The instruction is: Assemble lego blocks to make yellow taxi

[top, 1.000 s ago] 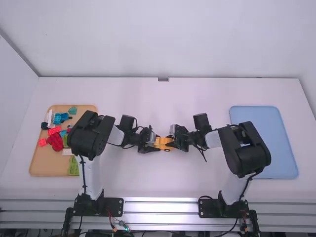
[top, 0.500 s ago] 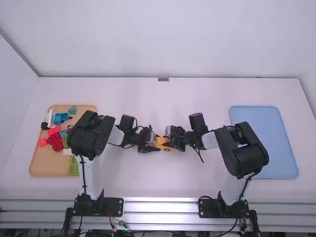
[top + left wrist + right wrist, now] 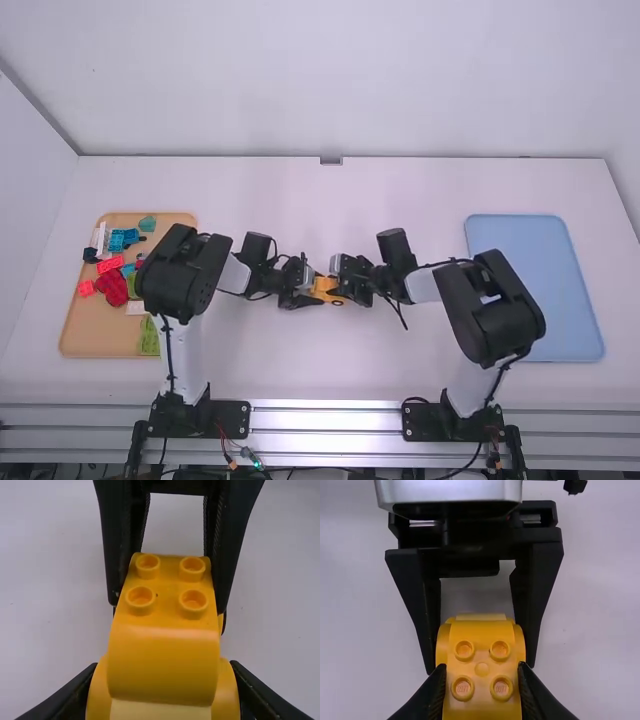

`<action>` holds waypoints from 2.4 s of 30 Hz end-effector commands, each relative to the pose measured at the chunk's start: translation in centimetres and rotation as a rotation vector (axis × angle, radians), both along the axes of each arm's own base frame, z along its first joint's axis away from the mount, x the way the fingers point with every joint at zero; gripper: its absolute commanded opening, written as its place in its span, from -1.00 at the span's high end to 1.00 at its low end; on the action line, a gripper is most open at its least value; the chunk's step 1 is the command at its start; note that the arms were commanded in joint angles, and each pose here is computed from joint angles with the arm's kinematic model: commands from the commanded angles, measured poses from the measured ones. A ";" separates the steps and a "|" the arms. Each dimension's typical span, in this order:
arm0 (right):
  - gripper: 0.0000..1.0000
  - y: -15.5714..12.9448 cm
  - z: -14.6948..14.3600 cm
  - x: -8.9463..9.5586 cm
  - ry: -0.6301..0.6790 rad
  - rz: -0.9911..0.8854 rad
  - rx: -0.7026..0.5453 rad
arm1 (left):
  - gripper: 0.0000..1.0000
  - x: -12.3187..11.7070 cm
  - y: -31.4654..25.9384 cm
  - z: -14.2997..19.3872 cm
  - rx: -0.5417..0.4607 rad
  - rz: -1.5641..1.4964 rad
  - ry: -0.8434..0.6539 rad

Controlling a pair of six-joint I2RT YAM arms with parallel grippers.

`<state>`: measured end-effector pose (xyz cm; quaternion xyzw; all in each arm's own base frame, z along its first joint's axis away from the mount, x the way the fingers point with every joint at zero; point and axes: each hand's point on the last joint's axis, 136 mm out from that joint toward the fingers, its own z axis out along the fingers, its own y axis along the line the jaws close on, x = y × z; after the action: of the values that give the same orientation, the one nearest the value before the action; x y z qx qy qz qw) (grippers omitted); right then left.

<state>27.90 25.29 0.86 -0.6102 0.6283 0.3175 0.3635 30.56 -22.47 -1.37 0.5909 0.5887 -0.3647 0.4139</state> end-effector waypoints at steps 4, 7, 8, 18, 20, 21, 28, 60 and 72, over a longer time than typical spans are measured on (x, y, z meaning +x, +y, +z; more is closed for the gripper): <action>0.88 -1.2 -4.1 -0.7 0.049 -0.072 -0.162 | 0.24 -0.4 -0.4 -0.5 0.005 -0.004 0.034; 0.69 -0.5 -2.8 -0.4 0.033 -0.048 -0.085 | 0.24 -0.4 -0.4 -0.5 0.004 -0.004 0.034; 0.61 -0.5 -2.4 -0.3 0.033 -0.043 -0.065 | 0.24 -0.4 -0.4 -0.5 0.005 -0.004 0.034; 0.29 0.0 0.7 0.1 0.005 0.016 0.106 | 0.27 -0.4 -0.4 -0.5 0.003 -0.005 0.034; 0.27 0.0 1.1 0.2 -0.002 0.024 0.124 | 0.28 -0.4 -0.4 -0.5 0.005 -0.003 0.035; 0.21 0.1 1.2 0.2 -0.005 0.026 0.129 | 0.28 -0.4 -0.4 -0.6 0.006 -0.003 0.036; -0.72 0.7 3.0 0.2 -0.062 0.082 0.215 | 0.28 -0.4 -0.4 -0.5 0.005 -0.002 0.036; -0.98 -2.7 -2.0 3.3 -0.038 -0.145 -0.031 | -0.99 2.6 1.9 4.8 0.145 0.256 0.102; -0.98 -0.1 -2.0 3.5 -0.037 -0.018 0.020 | -0.98 3.5 7.6 17.3 0.117 0.811 0.169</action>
<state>30.93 24.62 -1.58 -0.6008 0.6385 0.2988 0.3770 32.77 -17.43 13.81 0.4233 0.7695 -0.2171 0.4261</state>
